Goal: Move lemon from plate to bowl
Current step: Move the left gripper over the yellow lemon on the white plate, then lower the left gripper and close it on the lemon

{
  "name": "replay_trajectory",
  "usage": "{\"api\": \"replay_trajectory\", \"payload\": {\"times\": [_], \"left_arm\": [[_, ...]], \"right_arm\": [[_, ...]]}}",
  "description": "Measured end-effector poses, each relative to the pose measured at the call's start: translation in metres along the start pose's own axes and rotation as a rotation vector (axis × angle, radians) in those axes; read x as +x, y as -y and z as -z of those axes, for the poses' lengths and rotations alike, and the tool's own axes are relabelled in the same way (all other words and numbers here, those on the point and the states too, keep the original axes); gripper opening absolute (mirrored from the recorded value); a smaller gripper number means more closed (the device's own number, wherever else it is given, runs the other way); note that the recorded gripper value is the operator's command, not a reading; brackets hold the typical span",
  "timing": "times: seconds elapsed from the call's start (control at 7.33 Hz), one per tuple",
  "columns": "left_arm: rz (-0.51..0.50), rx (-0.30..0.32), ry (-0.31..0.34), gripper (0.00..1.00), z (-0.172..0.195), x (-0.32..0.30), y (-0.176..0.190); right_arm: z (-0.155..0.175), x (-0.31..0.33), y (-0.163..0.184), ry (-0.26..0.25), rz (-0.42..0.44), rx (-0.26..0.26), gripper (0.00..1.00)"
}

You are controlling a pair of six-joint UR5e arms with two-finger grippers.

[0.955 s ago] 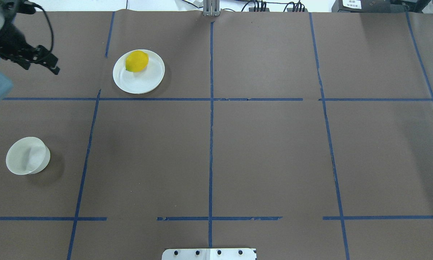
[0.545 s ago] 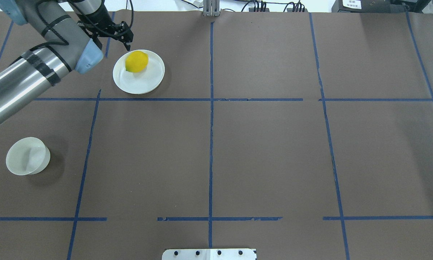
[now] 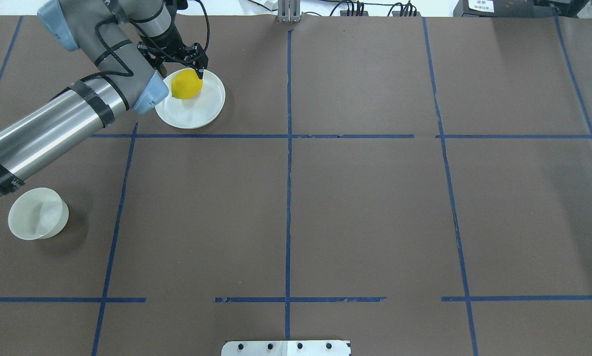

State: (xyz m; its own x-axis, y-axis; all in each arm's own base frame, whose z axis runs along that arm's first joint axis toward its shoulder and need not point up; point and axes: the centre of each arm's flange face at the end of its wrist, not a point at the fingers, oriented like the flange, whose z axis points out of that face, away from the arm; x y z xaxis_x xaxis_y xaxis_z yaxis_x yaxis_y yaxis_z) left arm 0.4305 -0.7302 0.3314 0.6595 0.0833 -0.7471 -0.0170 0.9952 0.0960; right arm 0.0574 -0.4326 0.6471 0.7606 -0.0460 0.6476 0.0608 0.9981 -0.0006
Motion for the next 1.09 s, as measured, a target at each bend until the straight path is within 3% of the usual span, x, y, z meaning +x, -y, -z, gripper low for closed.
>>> {"api": "replay_trajectory", "payload": {"times": [0.82,1.09], "left_arm": [[-0.034,0.021,0.002,1.0,-0.051,-0.007,-0.005],[-0.038,0.025,0.002,0.94,-0.054,-0.006,-0.004]], "right_arm": [[0.0,0.0,0.0,0.0,0.0,0.0,1.0],[0.0,0.0,0.0,0.0,0.0,0.0,1.0]]}}
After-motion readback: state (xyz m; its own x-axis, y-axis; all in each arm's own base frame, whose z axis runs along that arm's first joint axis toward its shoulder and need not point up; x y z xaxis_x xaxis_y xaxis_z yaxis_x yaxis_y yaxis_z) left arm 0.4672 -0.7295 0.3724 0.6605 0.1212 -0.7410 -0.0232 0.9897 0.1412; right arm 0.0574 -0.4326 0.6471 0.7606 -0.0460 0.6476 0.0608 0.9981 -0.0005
